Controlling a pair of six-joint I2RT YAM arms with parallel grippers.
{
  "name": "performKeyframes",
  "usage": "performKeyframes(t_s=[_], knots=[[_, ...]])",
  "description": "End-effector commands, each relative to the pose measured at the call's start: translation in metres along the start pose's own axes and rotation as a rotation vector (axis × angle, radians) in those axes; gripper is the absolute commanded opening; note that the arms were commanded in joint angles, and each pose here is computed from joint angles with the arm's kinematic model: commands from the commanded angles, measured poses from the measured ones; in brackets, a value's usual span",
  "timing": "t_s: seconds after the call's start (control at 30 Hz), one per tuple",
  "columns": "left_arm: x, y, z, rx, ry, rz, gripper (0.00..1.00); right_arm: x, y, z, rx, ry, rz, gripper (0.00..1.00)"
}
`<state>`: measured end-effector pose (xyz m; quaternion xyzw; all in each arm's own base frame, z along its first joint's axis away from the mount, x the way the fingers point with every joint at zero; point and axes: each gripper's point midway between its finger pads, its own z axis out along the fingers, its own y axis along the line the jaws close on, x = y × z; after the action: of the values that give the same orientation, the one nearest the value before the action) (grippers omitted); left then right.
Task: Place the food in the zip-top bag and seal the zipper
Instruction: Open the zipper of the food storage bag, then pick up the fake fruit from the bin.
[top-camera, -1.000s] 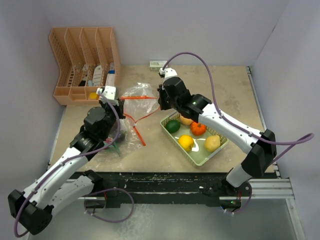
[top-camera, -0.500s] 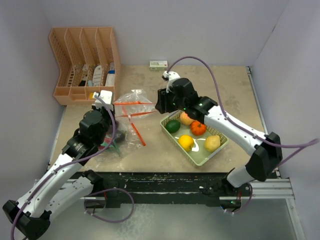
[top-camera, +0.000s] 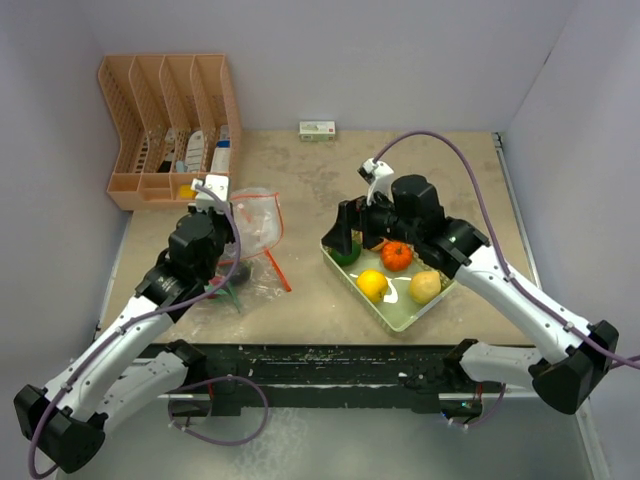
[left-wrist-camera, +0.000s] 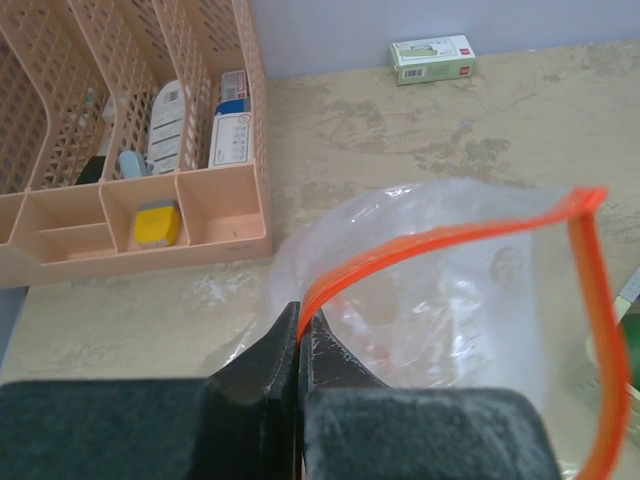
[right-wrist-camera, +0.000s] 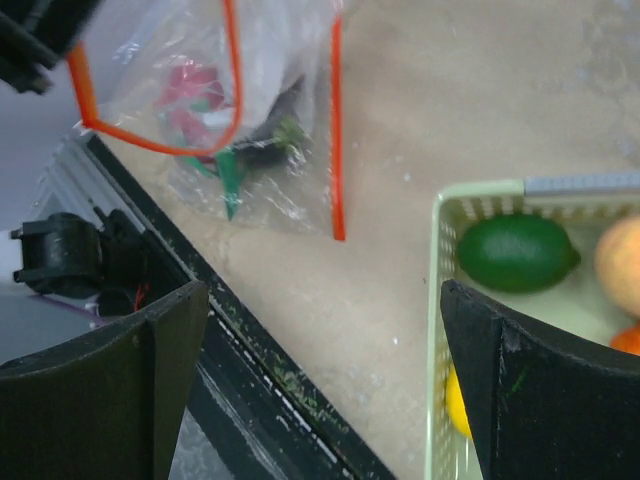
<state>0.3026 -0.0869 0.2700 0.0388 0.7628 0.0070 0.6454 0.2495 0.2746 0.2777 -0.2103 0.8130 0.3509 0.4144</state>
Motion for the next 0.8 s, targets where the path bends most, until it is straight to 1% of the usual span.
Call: performKeyframes(t_s=[0.0, 0.03, 0.07, 0.13, 0.23, 0.37, 0.43, 0.47, 0.6, 0.77], knots=[[-0.012, -0.011, 0.007, 0.037, -0.055, -0.063, 0.0, 0.03, -0.048, -0.01, 0.283, 0.077, 0.181, 0.99], [-0.012, -0.013, 0.008, 0.046, -0.051, -0.067, 0.0, 0.041, -0.07, -0.014, 0.41, 0.096, 0.223, 0.99], [-0.012, -0.017, 0.009, 0.061, -0.05, -0.071, 0.0, 0.051, -0.084, -0.017, 0.486, 0.121, 0.25, 0.99], [-0.009, -0.023, 0.011, 0.089, -0.043, -0.078, 0.0, 0.073, -0.102, -0.019, 0.575, 0.189, 0.288, 1.0], [-0.001, -0.032, 0.015, 0.122, -0.031, -0.089, 0.0, 0.103, -0.122, -0.022, 0.711, 0.255, 0.366, 1.0], [0.005, -0.038, 0.017, 0.144, -0.033, -0.093, 0.0, 0.132, -0.13, -0.023, 0.77, 0.289, 0.457, 1.0], [0.005, -0.038, 0.017, 0.146, -0.041, -0.095, 0.0, 0.14, -0.131, -0.021, 0.779, 0.295, 0.487, 0.99], [0.005, -0.037, 0.016, 0.148, -0.046, -0.095, 0.0, 0.153, -0.134, -0.02, 0.789, 0.32, 0.498, 0.99], [0.004, -0.035, 0.014, 0.146, -0.059, -0.092, 0.0, 0.172, -0.139, -0.013, 0.812, 0.367, 0.524, 0.99], [0.005, -0.04, 0.011, 0.177, -0.061, -0.107, 0.0, 0.194, -0.147, 0.01, 0.788, 0.407, 0.532, 1.0]])
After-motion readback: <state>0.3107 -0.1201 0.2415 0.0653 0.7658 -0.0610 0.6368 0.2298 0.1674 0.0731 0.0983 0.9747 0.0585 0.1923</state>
